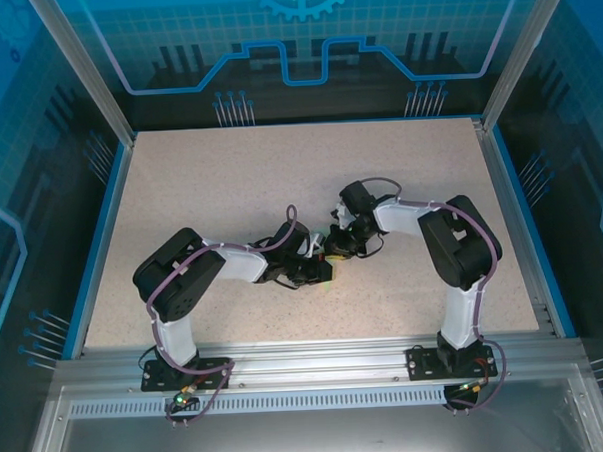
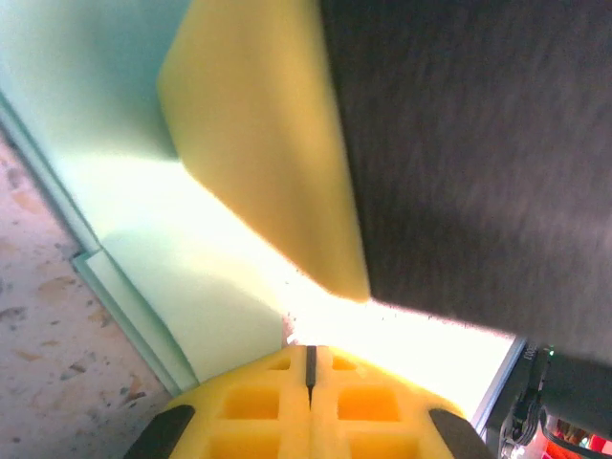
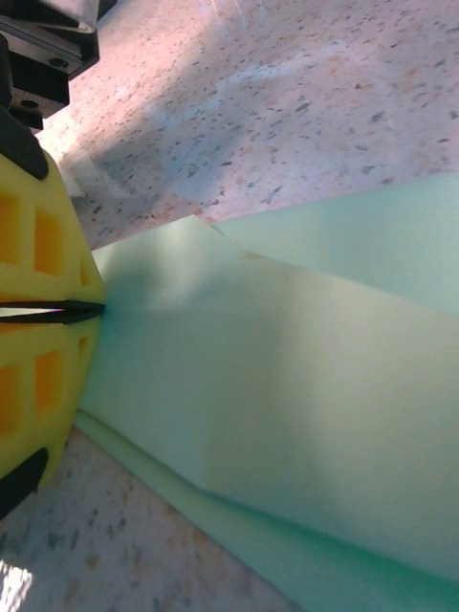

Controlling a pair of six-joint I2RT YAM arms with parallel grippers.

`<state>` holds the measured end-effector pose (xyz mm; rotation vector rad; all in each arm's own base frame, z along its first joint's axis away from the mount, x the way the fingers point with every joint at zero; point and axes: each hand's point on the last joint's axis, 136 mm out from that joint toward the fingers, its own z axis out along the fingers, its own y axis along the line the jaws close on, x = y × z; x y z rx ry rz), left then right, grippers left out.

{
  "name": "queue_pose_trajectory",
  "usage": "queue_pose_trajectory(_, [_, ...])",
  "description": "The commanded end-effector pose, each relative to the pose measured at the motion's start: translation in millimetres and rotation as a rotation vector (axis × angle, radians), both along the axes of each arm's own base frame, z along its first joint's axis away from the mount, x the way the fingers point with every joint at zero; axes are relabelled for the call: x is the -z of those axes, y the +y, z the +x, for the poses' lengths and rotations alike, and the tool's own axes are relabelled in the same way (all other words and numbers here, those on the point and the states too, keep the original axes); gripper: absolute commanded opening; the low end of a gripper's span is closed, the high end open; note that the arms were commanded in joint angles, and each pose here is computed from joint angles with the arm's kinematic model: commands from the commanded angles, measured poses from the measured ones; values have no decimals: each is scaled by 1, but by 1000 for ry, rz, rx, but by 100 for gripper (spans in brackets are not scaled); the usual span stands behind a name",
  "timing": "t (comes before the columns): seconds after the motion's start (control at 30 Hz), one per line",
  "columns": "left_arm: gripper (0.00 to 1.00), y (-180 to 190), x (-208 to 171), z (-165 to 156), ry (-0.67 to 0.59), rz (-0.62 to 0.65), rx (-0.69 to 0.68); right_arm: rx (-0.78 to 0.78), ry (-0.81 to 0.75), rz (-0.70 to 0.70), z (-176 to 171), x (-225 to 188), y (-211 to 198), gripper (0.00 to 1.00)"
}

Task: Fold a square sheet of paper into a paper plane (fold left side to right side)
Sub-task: Fold the wing for the fifth time at the center of the table.

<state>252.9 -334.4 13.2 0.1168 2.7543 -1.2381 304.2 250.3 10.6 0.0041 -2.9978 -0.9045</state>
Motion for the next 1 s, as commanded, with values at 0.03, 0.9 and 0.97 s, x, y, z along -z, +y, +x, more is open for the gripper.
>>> queue_pose_trajectory(0.03, [5,43,63,-34,177,219,-43,62,-68,-142,32,18,-35,12])
queue_pose_trajectory(0.9, [4,43,59,-33,163,207,-48,146,-276,59,85,-58,-58,13])
queue_pose_trajectory(0.97, [4,43,58,-33,159,206,-49,134,-279,95,70,-68,-54,13])
